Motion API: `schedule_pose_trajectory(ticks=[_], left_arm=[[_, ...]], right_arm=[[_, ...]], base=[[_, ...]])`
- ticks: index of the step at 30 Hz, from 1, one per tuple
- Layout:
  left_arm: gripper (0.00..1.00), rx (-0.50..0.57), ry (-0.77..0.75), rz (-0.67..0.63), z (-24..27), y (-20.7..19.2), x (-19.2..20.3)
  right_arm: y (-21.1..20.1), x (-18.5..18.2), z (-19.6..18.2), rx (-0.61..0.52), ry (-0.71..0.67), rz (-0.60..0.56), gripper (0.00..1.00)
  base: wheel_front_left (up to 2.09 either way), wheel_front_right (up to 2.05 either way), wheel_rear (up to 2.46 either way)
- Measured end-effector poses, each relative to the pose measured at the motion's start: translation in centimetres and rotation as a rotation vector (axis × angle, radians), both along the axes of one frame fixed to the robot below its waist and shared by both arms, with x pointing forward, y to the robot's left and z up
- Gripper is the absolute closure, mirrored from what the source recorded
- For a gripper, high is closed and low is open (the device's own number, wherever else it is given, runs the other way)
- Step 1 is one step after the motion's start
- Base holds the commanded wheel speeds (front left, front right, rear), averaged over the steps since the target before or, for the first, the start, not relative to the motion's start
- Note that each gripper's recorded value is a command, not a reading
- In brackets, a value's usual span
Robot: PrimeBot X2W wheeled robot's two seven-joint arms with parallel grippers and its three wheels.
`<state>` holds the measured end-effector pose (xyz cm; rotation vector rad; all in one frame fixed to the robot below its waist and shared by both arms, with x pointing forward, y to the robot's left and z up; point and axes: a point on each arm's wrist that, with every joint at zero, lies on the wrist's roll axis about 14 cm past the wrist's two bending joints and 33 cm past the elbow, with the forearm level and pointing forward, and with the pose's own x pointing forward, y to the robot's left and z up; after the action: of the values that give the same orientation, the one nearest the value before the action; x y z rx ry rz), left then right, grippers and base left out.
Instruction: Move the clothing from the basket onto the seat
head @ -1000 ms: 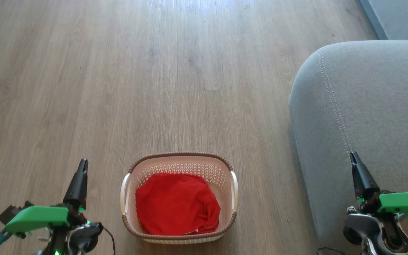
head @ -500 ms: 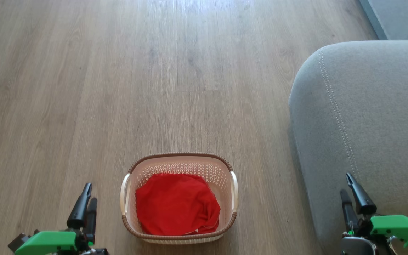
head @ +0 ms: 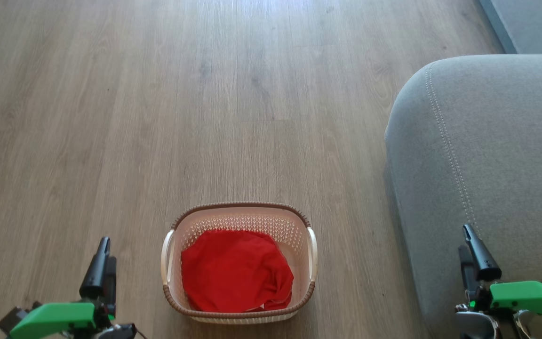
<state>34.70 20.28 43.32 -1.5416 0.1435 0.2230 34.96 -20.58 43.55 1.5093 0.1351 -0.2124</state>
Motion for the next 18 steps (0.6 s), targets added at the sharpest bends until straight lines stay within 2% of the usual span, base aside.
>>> schedule_pose_trajectory(ticks=[14, 18], left_arm=[[0.0, 0.108, -0.046, 0.057, 1.8, 2.0, 0.4], [0.0, 0.172, -0.076, 0.072, 3.0, 2.8, 0.8]], right_arm=[[0.4, 1.9, 3.4, -0.238, -0.091, 0.05, 0.0], [0.4, 2.4, 4.6, -0.302, -0.125, 0.053, 0.0]], base=[[0.0, 0.0, 0.0], [0.0, 0.0, 0.0]])
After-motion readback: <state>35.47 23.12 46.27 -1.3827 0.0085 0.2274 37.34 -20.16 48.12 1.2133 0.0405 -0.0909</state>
